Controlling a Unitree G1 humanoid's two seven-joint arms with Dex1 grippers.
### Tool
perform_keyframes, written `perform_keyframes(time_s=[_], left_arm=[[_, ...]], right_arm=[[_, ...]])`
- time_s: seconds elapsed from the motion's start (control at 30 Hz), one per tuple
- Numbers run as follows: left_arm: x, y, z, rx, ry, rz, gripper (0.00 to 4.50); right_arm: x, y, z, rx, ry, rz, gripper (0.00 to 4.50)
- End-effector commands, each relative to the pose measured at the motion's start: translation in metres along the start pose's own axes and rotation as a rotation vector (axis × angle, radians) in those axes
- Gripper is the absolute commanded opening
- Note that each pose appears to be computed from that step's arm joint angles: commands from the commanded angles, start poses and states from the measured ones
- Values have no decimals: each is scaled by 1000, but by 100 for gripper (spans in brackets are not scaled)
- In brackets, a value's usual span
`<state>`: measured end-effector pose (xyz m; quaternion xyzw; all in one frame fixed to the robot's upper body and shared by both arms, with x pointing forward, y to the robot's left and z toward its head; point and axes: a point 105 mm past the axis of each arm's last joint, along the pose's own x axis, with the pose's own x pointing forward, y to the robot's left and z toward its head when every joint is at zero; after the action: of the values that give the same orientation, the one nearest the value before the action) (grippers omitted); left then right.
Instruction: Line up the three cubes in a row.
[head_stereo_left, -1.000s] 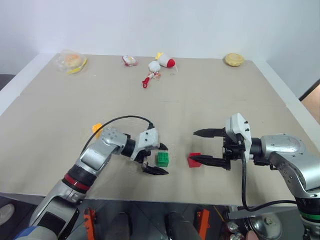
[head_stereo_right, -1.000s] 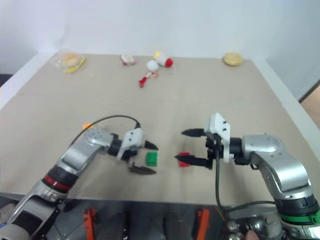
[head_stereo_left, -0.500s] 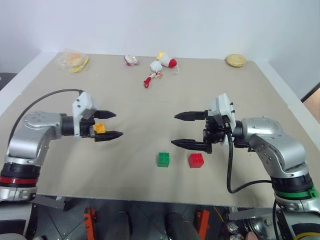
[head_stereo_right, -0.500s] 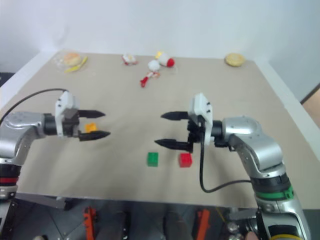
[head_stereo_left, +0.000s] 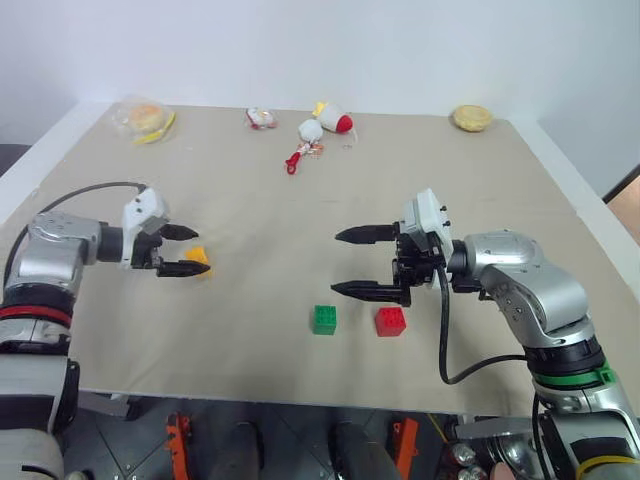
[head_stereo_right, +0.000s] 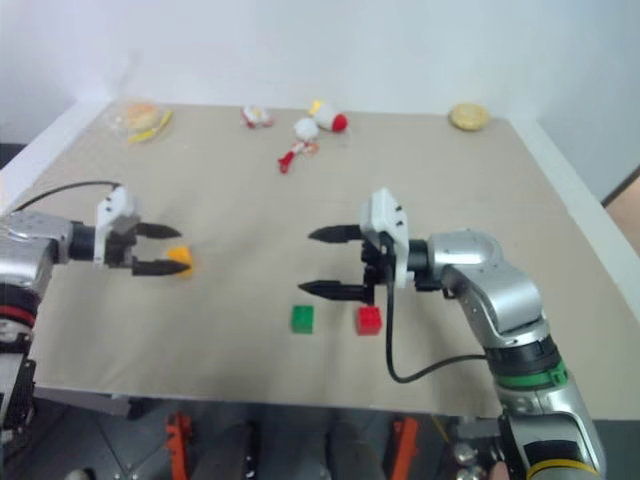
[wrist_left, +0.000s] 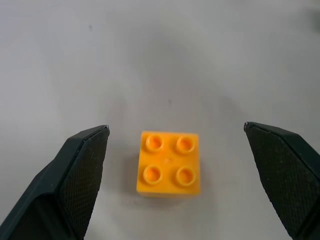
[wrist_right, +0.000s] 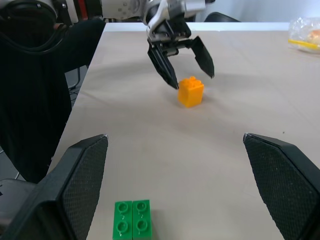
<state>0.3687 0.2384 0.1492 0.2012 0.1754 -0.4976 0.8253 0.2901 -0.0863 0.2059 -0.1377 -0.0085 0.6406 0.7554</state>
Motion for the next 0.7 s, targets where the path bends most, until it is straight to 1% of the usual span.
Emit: perform_keyframes(time_s=[0.03, 0.23, 0.37, 0.4, 0.43, 0.53, 0.6, 0.63, 0.67, 0.7], left_arm=[[3, 7, 4, 45, 19, 14, 446], [15, 9, 0, 39, 34, 18, 446], [16, 11, -6, 37, 63, 28, 446], [16, 11, -7, 36, 67, 30, 392], [16, 11, -8, 35, 70, 29, 374], [16, 10, -9, 32, 73, 22, 272], [15, 9, -10, 30, 73, 19, 194], [14, 9, -11, 28, 77, 18, 170], [13, 9, -11, 25, 80, 14, 137], [12, 7, -12, 18, 81, 0, 139]], right_arm=[[-6, 2, 13, -53, -17, -22, 450], [-8, 3, 14, -53, -15, -42, 450], [-9, 3, 15, -52, -17, -55, 450], [-9, 3, 15, -52, -18, -57, 450], [-9, 4, 15, -51, -18, -58, 450], [-9, 5, 15, -48, -20, -55, 450], [-9, 6, 15, -45, -23, -52, 450], [-8, 6, 15, -44, -25, -49, 450], [-8, 6, 15, -44, -27, -48, 450], [-8, 6, 16, -45, -29, -46, 450]])
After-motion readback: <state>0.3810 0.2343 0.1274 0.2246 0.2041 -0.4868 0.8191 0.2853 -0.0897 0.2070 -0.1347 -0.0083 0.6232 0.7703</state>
